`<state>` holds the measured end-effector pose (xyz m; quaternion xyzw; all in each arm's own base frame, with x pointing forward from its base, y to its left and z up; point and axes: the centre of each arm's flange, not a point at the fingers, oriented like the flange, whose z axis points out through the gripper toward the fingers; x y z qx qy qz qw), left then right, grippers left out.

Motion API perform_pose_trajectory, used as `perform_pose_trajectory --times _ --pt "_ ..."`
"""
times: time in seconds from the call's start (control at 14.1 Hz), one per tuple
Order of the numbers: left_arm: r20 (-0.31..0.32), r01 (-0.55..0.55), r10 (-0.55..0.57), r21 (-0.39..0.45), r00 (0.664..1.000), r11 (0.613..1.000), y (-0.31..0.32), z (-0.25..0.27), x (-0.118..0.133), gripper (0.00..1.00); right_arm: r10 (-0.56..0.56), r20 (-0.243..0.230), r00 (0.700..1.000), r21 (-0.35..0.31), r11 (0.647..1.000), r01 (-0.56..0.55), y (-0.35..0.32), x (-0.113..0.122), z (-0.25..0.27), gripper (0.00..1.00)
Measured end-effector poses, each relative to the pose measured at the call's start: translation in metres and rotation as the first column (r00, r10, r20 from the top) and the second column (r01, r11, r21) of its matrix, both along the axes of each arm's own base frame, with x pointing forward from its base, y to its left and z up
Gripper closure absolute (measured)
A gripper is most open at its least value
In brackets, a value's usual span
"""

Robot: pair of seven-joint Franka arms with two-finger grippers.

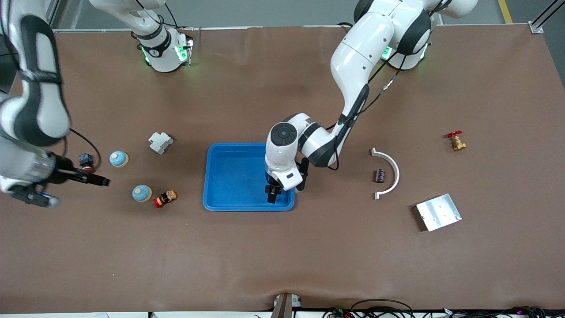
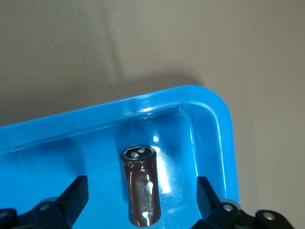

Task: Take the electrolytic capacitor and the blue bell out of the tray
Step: 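Place the second bell beside the first bell, then retract the right arm, then grasp the second brown capacitor in the tray with the left gripper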

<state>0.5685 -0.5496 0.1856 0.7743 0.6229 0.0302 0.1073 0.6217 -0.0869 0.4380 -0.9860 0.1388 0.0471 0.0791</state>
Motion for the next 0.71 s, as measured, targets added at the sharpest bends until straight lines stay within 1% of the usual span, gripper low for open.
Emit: perform_pose_trajectory --times 0.07,0.21,0.28,0.43,0.57,0.71 --pt "-0.002 0.002 -0.002 0.002 1.000 1.000 -0.001 -0.002 -0.001 0.00 0.021 -0.002 1.000 -0.015 1.000 -0.021 -0.002 -0.007 0.033 0.00" --pt "-0.004 0.006 -0.006 0.004 1.000 1.000 -0.003 -0.005 -0.004 0.00 0.065 0.019 0.998 -0.065 0.996 -0.063 0.003 -0.020 0.089 0.00" --pt "-0.004 0.008 -0.008 0.005 1.000 1.000 -0.004 -0.006 -0.005 0.00 0.081 0.027 0.996 -0.074 0.994 -0.079 0.009 -0.029 0.111 0.00" --pt "-0.005 0.010 -0.010 0.005 1.000 1.000 -0.005 -0.006 -0.006 0.00 0.101 0.025 0.995 -0.084 0.992 -0.098 0.016 -0.047 0.143 0.00" --pt "-0.005 0.011 -0.011 0.008 1.000 1.000 -0.005 -0.007 -0.007 0.00 0.106 0.034 0.994 -0.124 0.987 -0.101 0.013 -0.060 0.166 0.00" --pt "-0.005 0.013 -0.013 0.012 1.000 1.000 -0.005 -0.008 -0.007 0.14 0.106 0.048 0.993 -0.151 0.984 -0.098 0.010 -0.062 0.182 0.00"
